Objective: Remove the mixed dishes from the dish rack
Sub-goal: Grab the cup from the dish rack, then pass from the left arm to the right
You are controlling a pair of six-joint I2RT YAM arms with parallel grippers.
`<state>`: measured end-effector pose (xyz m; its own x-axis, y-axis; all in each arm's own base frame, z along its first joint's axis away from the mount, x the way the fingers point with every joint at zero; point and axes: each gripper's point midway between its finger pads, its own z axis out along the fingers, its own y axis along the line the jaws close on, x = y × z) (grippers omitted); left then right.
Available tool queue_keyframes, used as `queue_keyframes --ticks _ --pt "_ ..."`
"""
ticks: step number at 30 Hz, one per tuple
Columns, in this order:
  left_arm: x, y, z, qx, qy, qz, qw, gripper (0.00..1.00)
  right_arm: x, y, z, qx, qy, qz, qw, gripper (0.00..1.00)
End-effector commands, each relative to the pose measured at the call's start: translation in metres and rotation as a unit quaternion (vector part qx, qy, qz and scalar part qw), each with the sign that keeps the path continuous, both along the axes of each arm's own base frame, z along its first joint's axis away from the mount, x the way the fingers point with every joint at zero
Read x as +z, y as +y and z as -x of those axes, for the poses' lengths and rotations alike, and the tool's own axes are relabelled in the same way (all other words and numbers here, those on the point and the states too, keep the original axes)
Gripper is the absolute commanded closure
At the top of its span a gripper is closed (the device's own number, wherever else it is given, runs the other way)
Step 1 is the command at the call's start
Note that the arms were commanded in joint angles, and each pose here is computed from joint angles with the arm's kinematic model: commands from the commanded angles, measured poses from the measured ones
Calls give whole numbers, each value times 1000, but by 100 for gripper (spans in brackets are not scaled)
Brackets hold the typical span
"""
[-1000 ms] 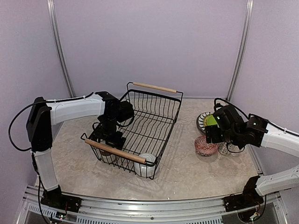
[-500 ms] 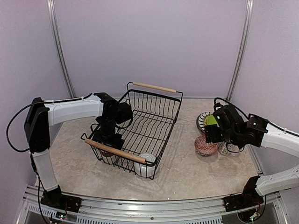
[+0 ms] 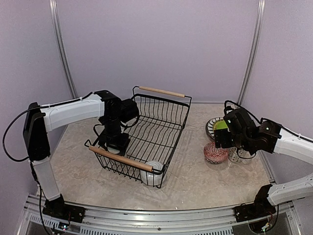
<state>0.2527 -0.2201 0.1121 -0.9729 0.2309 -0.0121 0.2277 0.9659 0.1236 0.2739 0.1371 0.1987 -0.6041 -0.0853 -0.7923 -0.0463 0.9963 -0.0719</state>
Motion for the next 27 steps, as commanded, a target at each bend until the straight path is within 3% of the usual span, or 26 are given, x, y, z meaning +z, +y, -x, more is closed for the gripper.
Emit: queue_keyframes --ticks 1,6,12,14,20,23,27 --pt "47 17 13 -24 3 -13 1000 48 10 -1 -1 -5 -3 -7 1000 7" --pt "85 -7 -18 -36 -55 93 993 55 16 4 -2 0 -6 -26 1000 7" --pt "139 -44 -52 -50 -113 260 958 59 31 37 -12 42 -21 -91 995 7" --pt "159 -56 -60 -58 -136 314 938 59 37 52 -17 61 -25 -112 992 7" --pt "218 -92 -64 -101 -183 494 844 58 60 89 -35 106 -42 -150 982 7" --pt "232 -95 -63 -113 -177 564 799 59 72 109 -41 135 -46 -172 975 7" --pt "235 -84 -63 -107 -163 622 758 59 93 146 -42 202 -62 -231 950 1"
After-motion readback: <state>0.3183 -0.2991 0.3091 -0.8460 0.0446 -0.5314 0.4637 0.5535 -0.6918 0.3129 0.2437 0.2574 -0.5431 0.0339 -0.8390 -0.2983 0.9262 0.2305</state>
